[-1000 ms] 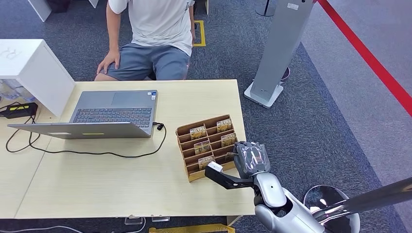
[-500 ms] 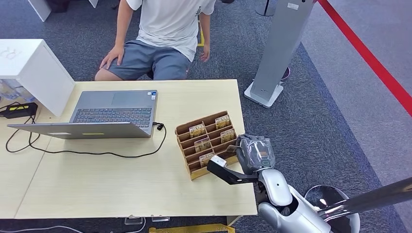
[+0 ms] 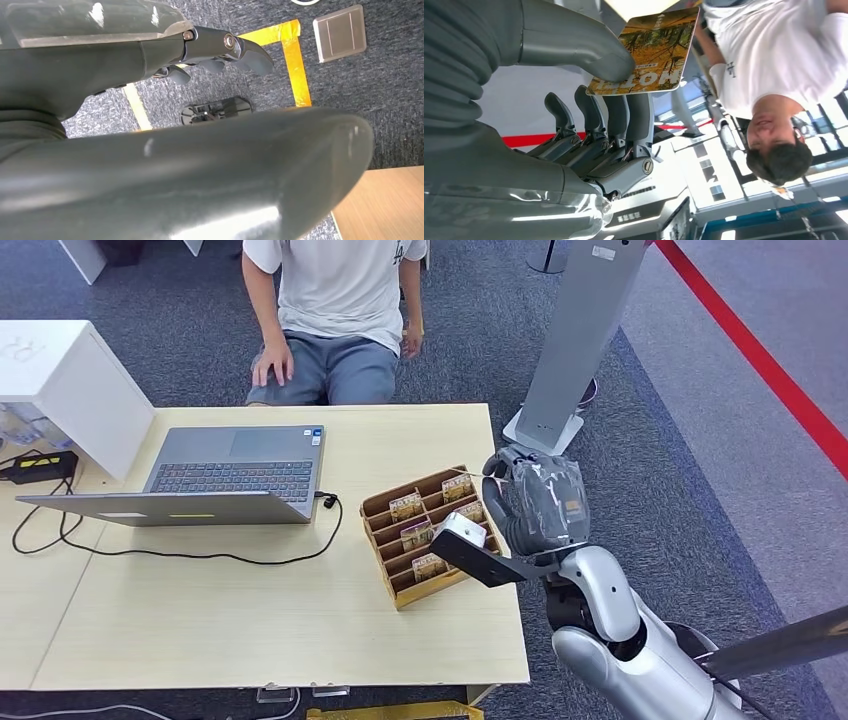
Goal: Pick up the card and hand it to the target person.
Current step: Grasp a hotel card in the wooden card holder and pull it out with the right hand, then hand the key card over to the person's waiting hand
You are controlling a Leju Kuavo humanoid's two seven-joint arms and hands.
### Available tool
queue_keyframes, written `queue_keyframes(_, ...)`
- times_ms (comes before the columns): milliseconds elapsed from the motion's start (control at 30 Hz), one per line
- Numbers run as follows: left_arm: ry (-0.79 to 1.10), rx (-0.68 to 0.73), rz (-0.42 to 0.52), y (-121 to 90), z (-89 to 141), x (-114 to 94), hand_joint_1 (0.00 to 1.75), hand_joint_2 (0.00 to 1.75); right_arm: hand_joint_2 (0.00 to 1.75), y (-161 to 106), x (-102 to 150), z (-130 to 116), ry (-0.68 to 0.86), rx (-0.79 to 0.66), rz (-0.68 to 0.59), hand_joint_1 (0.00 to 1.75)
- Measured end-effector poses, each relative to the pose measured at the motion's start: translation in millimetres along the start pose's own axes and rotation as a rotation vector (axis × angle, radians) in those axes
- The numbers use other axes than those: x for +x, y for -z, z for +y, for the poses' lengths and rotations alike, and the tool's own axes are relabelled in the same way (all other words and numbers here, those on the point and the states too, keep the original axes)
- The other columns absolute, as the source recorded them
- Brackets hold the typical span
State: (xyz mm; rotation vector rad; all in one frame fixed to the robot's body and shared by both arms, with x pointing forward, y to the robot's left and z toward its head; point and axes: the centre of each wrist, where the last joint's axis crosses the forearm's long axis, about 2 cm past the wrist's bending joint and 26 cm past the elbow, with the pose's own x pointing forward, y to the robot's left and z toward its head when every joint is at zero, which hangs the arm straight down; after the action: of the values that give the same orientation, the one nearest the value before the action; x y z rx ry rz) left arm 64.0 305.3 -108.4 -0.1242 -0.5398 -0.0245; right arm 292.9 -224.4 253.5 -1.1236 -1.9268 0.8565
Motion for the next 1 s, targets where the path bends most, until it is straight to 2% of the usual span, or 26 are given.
queue_keyframes(267, 0.006, -0.011, 0.001, 2.4, 0.0, 6.0, 0.0, 0.0, 1.75, 15.3, 13.6, 9.2, 0.118, -0.035, -0.101, 1.4)
queue_keyframes(667, 0.012, -0.019, -0.007, 5.5, -1.8, 13.3, 0.0, 0.0, 1.75, 55.8, 37.1, 53.9, 0.223, -0.208, -0.191, 1.4)
queue_keyframes(867, 0.01, -0.023, -0.007, 5.7, -3.5, 13.1, 0.0, 0.0, 1.75, 60.2, 50.9, 75.1, 0.198, -0.187, -0.23, 1.4)
queue_keyframes(1000, 0.008, -0.026, -0.008, 5.6, -4.2, 12.5, 0.0, 0.0, 1.75, 60.9, 55.7, 81.5, 0.196, -0.173, -0.233, 0.28)
